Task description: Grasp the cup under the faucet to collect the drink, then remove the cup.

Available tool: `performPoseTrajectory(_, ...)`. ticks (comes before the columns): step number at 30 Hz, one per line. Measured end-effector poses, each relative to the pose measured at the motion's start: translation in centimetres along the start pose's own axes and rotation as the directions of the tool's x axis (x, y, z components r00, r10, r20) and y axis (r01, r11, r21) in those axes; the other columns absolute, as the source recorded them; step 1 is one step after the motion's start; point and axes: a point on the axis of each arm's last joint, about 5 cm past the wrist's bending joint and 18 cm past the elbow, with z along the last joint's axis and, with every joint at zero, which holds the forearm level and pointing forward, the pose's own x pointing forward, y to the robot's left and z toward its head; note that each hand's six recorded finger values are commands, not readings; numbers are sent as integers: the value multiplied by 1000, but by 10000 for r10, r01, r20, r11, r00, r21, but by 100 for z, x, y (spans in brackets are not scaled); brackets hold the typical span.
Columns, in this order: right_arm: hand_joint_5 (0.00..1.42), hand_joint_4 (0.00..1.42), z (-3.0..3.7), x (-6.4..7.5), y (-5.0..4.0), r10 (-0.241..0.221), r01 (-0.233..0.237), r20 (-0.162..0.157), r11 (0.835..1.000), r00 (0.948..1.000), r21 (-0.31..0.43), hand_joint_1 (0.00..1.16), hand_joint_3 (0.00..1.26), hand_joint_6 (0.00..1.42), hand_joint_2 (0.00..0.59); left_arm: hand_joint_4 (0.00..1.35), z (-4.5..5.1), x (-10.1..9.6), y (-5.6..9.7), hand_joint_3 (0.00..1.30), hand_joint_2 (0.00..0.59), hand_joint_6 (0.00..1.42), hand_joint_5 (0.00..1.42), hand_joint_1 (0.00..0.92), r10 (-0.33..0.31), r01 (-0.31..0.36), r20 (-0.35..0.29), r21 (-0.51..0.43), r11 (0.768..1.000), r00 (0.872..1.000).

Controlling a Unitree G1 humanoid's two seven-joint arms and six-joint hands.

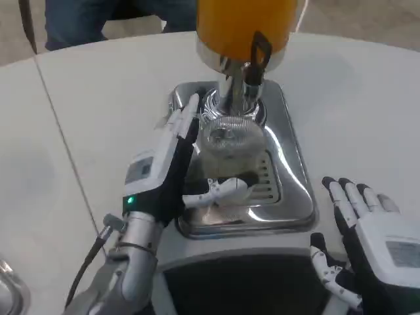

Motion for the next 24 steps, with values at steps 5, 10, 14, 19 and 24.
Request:
performPoseTrajectory(5, 0, 0, 16, -2, 7, 46, -47, 56, 10000, 10000, 52, 180, 24, 32, 586, 0, -27, -72, 5, 0, 45, 0, 1, 366, -262, 264, -124, 229, 9994, 9996)
performPoseTrajectory(10, 0, 0, 23, -3, 10, 46, -47, 58, 9999, 10000, 95, 175, 24, 33, 586, 0, -33, -92, 12, 0, 44, 0, 0, 343, -265, 280, -354, 429, 9987, 9990)
performPoseTrajectory(14, 0, 0, 22, -12, 12, 68, -68, 42, 9999, 10000, 103, 171, 24, 33, 586, 0, -7, -67, 26, 0, 43, 0, 0, 311, -179, 208, -423, 688, 9974, 9989)
performPoseTrajectory(19, 0, 0, 22, -18, 14, 87, -88, 32, 9999, 10000, 112, 167, 24, 33, 586, 0, 58, -36, 13, 0, 45, 0, 0, 300, -77, 114, -510, 715, 9974, 9987)
performPoseTrajectory(24, 0, 0, 25, -28, 7, 54, -54, 31, 9999, 10000, 137, 163, 24, 33, 586, 0, 109, -19, 2, 0, 45, 0, 0, 295, -99, 126, -382, 718, 9973, 9992)
